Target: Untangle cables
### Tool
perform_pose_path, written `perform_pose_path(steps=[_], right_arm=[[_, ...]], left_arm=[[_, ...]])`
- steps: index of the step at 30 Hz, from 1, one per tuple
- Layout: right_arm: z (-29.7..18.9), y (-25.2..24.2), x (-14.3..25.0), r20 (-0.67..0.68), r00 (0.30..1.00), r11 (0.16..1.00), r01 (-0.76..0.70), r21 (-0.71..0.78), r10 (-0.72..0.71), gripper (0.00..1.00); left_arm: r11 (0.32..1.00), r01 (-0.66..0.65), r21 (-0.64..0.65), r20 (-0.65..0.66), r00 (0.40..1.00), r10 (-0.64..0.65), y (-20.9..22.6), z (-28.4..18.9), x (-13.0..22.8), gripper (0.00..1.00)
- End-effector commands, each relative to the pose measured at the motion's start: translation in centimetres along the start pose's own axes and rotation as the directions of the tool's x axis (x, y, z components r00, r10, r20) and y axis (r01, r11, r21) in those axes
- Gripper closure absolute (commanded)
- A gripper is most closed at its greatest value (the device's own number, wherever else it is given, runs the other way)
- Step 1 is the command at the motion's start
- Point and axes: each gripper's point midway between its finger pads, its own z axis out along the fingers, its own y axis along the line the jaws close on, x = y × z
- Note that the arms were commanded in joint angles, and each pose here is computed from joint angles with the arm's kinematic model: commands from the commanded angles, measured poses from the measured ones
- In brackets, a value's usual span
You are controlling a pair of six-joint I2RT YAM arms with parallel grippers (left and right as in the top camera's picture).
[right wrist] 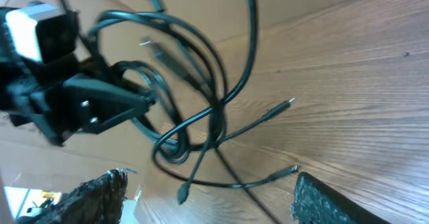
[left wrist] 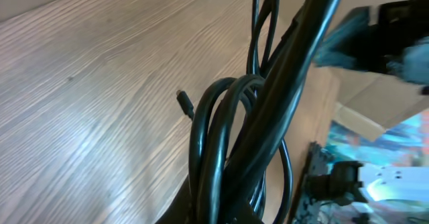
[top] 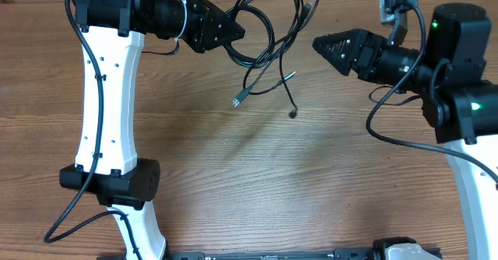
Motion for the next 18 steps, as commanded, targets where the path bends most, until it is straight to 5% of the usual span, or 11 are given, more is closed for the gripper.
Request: perform_pose_path(steps=[1, 18], right_arm=[[1.4, -1.5, -0.6, -0.004, 1.0, 0.999, -0.001, 0.038, 0.001, 0.22], [3.9, -2.6, -3.3, 0.046, 0.998, 0.999, 0.053, 0.006, -0.053, 0.18]], left_arm=[[0.995, -0.023, 0.094, 0.063, 0.998, 0.017, -3.1, -1.2, -1.1, 0.96], [0.992, -0.026, 0.12, 0.042, 0.999, 0.021, -3.9, -1.0, -0.6, 0.96]])
